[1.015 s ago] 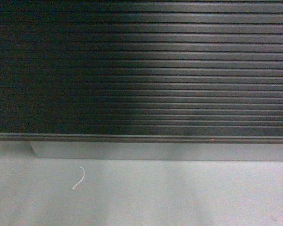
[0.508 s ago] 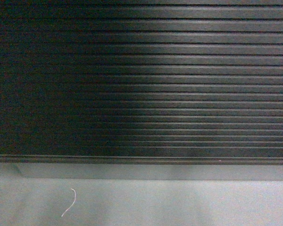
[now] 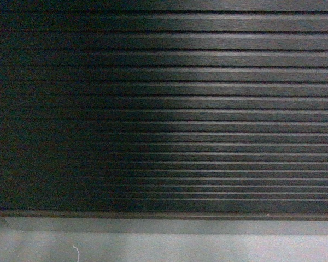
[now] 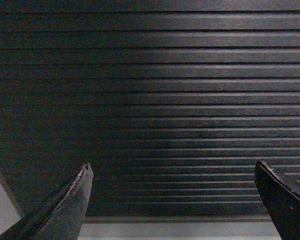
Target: Place dark red mango on scale at checkout
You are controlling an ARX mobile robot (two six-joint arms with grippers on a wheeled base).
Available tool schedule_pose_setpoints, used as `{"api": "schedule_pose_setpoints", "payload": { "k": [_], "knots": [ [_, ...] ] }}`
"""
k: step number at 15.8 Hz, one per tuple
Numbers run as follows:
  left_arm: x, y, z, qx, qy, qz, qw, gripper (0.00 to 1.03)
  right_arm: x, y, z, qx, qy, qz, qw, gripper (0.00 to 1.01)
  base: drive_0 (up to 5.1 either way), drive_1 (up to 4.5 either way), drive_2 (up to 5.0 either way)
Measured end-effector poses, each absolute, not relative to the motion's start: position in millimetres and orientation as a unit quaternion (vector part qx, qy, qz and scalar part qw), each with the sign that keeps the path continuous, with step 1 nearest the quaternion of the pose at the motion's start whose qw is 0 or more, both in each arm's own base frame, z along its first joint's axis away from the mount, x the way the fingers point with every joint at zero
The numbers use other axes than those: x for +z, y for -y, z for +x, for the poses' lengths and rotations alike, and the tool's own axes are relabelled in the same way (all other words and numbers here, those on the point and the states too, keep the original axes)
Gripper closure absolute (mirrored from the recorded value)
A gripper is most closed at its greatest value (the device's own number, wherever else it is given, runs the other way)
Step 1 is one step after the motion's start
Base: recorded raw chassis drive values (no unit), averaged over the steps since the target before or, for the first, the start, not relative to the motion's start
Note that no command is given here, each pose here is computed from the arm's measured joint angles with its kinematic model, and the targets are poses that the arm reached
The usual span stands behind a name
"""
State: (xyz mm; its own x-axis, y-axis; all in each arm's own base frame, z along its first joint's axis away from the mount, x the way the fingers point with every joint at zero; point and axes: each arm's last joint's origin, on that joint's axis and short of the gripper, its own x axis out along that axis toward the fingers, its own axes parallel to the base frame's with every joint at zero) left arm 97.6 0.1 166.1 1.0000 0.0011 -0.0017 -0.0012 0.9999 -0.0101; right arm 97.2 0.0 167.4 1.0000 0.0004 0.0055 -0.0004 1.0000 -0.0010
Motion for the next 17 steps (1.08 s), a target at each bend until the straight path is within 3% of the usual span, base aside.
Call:
{"api": "schedule_pose_setpoints", "payload": {
  "k": [17],
  "knots": [
    [165.8, -0.1, 97.6, 0.001, -0.002, -0.005, 1.0, 0.05, 166.9, 0.0, 97.2, 0.0, 0.0, 0.0, 1.0, 0.03, 0.0, 2.89, -2.8]
  ]
}}
